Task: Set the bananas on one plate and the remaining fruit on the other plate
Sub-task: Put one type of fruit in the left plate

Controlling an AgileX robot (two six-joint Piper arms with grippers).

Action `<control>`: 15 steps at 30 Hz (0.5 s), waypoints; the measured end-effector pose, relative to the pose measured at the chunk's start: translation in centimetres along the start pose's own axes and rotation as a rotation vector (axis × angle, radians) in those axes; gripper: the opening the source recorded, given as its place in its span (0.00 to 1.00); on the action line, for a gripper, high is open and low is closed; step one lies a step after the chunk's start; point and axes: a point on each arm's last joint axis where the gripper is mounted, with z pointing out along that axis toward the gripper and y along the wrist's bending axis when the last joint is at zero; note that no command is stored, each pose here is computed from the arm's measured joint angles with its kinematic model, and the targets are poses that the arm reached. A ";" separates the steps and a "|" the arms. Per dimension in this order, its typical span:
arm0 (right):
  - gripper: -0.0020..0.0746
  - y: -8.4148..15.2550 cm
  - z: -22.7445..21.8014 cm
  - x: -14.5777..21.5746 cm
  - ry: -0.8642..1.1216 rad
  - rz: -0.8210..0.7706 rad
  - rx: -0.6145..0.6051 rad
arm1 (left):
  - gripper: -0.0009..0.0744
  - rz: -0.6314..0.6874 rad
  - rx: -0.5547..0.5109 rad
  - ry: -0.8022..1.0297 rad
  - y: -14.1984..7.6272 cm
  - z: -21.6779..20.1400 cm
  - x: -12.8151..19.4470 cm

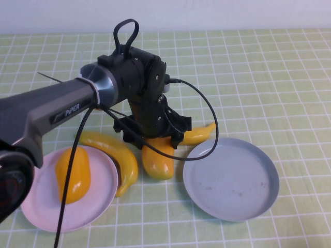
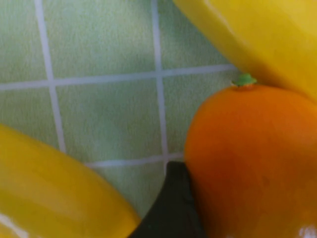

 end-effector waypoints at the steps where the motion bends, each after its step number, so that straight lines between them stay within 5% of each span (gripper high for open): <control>1: 0.01 0.0 0.0 0.0 0.000 0.000 0.000 | 0.75 0.017 -0.001 -0.001 0.0 0.0 0.0; 15: 0.01 0.0 0.0 0.0 0.000 0.000 0.000 | 0.75 0.291 -0.016 -0.040 -1.1 -2.6 0.8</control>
